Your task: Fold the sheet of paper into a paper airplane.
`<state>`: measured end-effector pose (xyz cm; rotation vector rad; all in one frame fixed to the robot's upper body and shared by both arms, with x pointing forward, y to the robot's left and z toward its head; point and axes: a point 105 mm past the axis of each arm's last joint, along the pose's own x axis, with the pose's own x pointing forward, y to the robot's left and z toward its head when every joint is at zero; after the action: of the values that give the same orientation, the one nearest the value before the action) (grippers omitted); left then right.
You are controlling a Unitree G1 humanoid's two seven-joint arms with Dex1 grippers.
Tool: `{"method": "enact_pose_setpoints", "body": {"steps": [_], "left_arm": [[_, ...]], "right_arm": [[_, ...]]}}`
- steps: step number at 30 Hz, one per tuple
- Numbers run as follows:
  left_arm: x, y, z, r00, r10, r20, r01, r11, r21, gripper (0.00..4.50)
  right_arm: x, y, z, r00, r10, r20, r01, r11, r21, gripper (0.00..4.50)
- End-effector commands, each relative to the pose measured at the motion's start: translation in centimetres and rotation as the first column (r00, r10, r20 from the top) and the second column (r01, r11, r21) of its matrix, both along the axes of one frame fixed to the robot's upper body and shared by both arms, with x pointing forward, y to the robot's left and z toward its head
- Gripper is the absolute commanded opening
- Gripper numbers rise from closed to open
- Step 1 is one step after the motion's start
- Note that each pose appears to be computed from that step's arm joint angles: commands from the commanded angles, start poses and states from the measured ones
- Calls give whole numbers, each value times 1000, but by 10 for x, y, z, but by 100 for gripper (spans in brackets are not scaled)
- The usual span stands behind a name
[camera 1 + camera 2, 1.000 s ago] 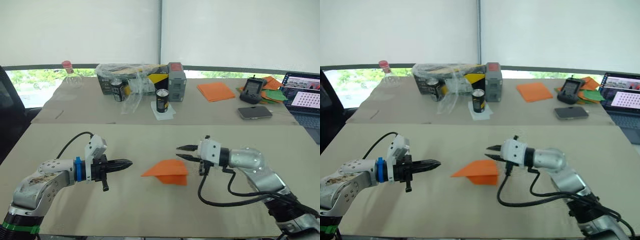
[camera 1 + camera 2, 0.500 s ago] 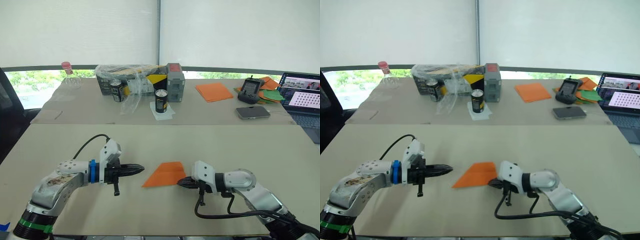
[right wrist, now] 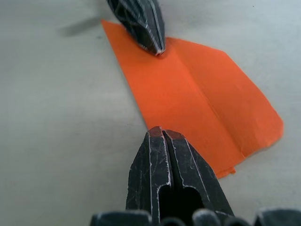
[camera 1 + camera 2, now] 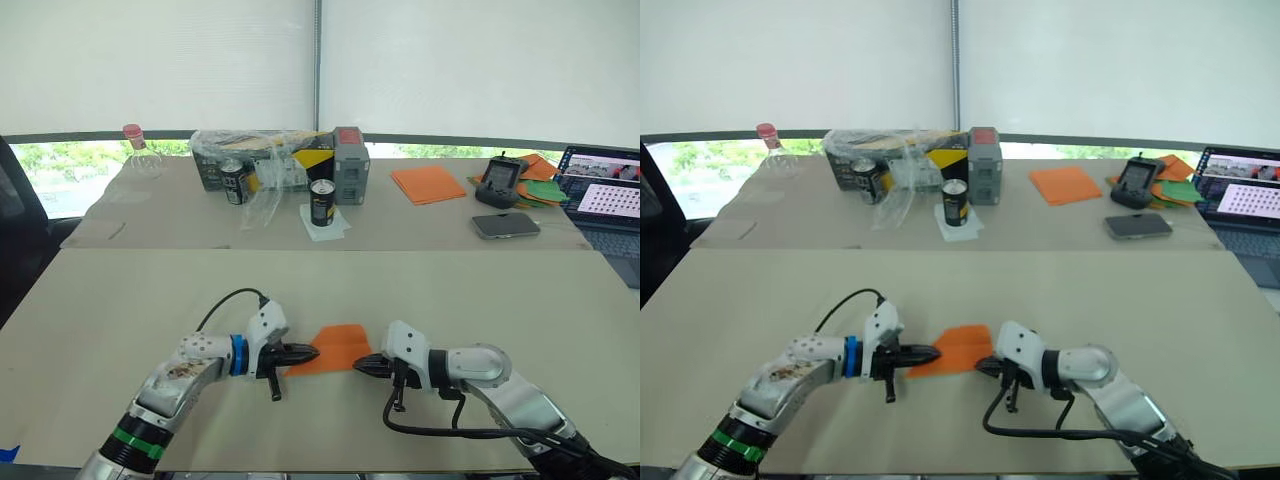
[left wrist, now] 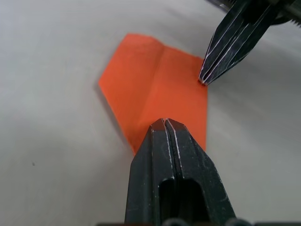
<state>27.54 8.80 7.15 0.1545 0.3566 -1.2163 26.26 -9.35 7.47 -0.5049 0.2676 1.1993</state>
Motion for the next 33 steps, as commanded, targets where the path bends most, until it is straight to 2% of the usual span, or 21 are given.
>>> {"method": "enact_pose_setpoints", "body": {"steps": [1, 4, 9, 11, 14, 17, 20, 27, 33], "left_arm": [[-9, -7, -5, 999, -39, 11, 39, 999, 15, 0], [-10, -4, -18, 1000, -16, 10, 15, 996, 83, 0], [-5, -2, -21, 999, 28, 36, -31, 995, 93, 0], [-4, -1, -22, 998, 51, 37, -54, 995, 89, 0], [-3, 1, -25, 997, 69, 36, -72, 993, 94, 0], [-7, 2, -28, 997, 66, 32, -69, 993, 96, 0], [-8, 1, -29, 997, 66, 32, -69, 993, 93, 0], [-14, -6, -27, 998, 52, 27, -54, 996, 65, 0], [-18, -7, -29, 999, 46, 10, -47, 997, 55, 0]], "right_arm": [[-1, -8, -9, 998, -39, -48, 37, 999, -32, 1], [4, -8, 3, 998, -54, -26, 54, 999, -7, 1], [19, -11, 31, 992, -106, -62, 113, 987, 113, 1], [25, -18, 36, 985, -130, -115, 145, 981, 131, 1], [32, -24, 38, 977, -137, -164, 160, 978, 133, 85], [46, -25, 41, 960, -162, -228, 204, 963, 176, 189], [50, -22, 33, 951, -133, -280, 182, 971, 157, 296], [54, -10, 24, 912, -68, -404, 166, 963, 213, 296], [50, 1, 22, 908, -8, -418, 113, 967, 227, 296]]}}
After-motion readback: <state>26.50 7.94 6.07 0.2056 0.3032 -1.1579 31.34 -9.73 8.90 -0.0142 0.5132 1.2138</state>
